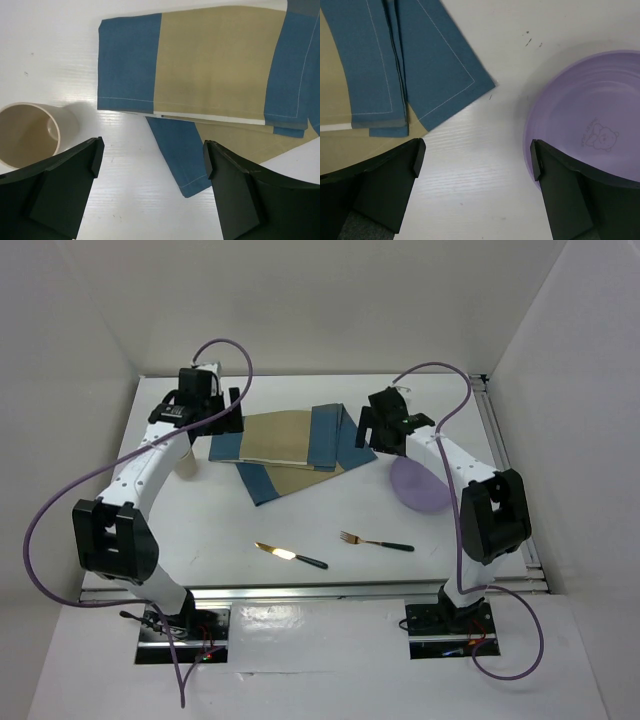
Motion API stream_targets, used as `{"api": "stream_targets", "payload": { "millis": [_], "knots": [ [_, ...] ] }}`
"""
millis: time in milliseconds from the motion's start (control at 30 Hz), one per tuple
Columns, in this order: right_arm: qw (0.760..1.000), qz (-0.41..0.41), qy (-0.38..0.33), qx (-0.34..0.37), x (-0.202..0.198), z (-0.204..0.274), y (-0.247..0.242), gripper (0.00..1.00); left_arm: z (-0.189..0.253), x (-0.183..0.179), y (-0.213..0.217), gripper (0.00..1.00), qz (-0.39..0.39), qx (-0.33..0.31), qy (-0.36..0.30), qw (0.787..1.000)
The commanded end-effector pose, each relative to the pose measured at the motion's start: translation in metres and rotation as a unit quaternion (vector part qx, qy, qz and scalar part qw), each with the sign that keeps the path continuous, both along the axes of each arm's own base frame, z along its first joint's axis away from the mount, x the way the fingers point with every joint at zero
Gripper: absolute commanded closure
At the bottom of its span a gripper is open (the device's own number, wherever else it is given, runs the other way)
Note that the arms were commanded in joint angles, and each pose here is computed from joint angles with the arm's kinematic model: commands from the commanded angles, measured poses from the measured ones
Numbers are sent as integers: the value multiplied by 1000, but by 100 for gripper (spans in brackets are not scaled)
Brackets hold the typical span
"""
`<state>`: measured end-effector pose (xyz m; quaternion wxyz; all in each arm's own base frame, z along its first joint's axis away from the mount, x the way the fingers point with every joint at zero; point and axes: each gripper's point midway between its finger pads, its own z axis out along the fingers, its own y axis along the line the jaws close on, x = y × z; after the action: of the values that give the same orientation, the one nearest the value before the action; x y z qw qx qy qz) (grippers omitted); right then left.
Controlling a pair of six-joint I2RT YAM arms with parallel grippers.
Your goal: Set the dinner table for one person
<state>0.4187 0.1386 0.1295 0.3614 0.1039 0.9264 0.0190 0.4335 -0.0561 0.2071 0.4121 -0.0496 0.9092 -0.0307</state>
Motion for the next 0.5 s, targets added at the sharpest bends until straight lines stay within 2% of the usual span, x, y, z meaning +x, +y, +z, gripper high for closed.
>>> {"api": "stream_targets", "payload": {
  "millis": [0,133,267,333,467],
  "knots": [
    [1000,-10,-9,5,-1,13,4,0,-8,0,-3,0,-6,-10,14,1000],
    [1000,-5,5,6,-6,6,9,0,-21,-2,-5,0,-7,-13,49,999],
    [1000,4,5,6,-9,6,16,0,-27,-3,-8,0,1,-27,45,999],
    [1000,12,7,9,-13,6,21,0,-24,1,1,0,35,-48,34,998],
    [1000,23,4,18,-24,4,24,0,-48,2,13,14,88,-73,92,989]
  ]
}}
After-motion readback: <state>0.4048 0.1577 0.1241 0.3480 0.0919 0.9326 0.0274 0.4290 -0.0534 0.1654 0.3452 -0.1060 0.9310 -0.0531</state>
